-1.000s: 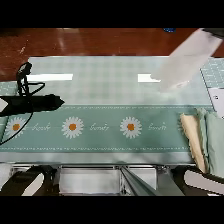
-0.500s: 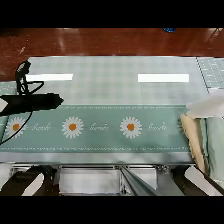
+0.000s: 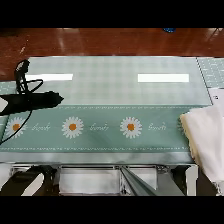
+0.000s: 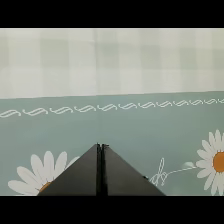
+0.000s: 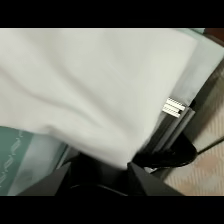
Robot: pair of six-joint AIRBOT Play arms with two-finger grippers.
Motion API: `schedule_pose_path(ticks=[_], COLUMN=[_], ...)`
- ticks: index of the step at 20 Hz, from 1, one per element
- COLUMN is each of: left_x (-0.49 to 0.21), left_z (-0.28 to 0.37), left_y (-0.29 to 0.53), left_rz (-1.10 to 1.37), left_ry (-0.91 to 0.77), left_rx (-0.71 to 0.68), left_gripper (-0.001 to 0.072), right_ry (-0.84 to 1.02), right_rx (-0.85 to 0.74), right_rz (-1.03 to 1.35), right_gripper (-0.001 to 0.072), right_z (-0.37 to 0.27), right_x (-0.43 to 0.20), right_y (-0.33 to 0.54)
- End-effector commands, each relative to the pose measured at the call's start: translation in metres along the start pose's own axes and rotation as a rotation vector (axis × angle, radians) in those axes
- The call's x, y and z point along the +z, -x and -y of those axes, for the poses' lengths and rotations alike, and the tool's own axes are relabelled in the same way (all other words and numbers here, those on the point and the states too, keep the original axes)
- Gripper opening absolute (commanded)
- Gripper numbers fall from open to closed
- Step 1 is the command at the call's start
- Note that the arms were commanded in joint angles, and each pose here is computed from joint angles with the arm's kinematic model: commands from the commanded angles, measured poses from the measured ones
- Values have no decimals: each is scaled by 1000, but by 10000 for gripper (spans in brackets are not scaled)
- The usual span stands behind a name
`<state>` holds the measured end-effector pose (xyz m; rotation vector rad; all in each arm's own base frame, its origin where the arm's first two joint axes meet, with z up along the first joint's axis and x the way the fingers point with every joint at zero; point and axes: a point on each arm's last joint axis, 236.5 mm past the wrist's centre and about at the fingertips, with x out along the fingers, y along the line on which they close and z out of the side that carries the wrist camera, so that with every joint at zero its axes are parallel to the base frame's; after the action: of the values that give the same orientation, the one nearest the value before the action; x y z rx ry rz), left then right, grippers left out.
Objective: Fold the shirts.
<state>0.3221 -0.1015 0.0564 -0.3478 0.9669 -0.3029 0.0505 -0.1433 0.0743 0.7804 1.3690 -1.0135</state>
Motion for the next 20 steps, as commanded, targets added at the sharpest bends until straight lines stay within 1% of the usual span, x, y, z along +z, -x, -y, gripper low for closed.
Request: schedule_pose_path(ticks=[1, 3, 4, 5, 6, 7, 8, 9, 10, 12, 13, 15, 16, 18, 20], left_x=[5, 22, 35, 52, 70, 90, 108, 126, 139, 151, 149, 125, 105, 78, 71], left_z=[-3, -2, 2, 11, 20, 33, 48, 65, 83, 109, 111, 81, 61, 36, 29], left_y=[-3, -1, 2, 6, 10, 16, 20, 25, 28, 24, 15, -18, -36, -61, -71], left_rz=[12, 42, 59, 77, 92, 106, 116, 122, 123, 115, 97, -17, -93, -187, -217], left_ry=[4, 0, -9, -26, -45, -73, -101, -137, -174, -226, -239, -238, -205, -164, -151], left_rx=[7, 8, 3, -7, -19, -37, -56, -79, -104, -139, -132, -46, -3, 29, 37], left_gripper=[19, 19, 19, 19, 19, 19, 18, 18, 19, 18, 19, 19, 19, 19, 20], right_ry=[72, 138, 185, 260, 334, 422, 505, 597, 687, 861, 928, 1031, 1069, 1087, 1096], right_rx=[-46, 20, 90, 199, 329, 480, 608, 698, 737, 745, 738, 665, 610, 502, 470], right_rz=[19, 116, 158, 186, 190, 178, 156, 131, 114, 100, 93, 69, 58, 36, 46], right_gripper=[411, 395, 337, 182, 43, 18, 18, 18, 18, 18, 19, 18, 19, 19, 18], right_z=[1, -25, -49, -87, -130, -181, -227, -271, -307, -367, -392, -419, -423, -420, -416], right_x=[6, 45, 63, 77, 83, 81, 72, 58, 40, 1, -20, -49, -55, -54, -48], right_y=[-28, -7, 7, 24, 42, 61, 79, 92, 97, 88, 77, 44, 26, -2, -6])
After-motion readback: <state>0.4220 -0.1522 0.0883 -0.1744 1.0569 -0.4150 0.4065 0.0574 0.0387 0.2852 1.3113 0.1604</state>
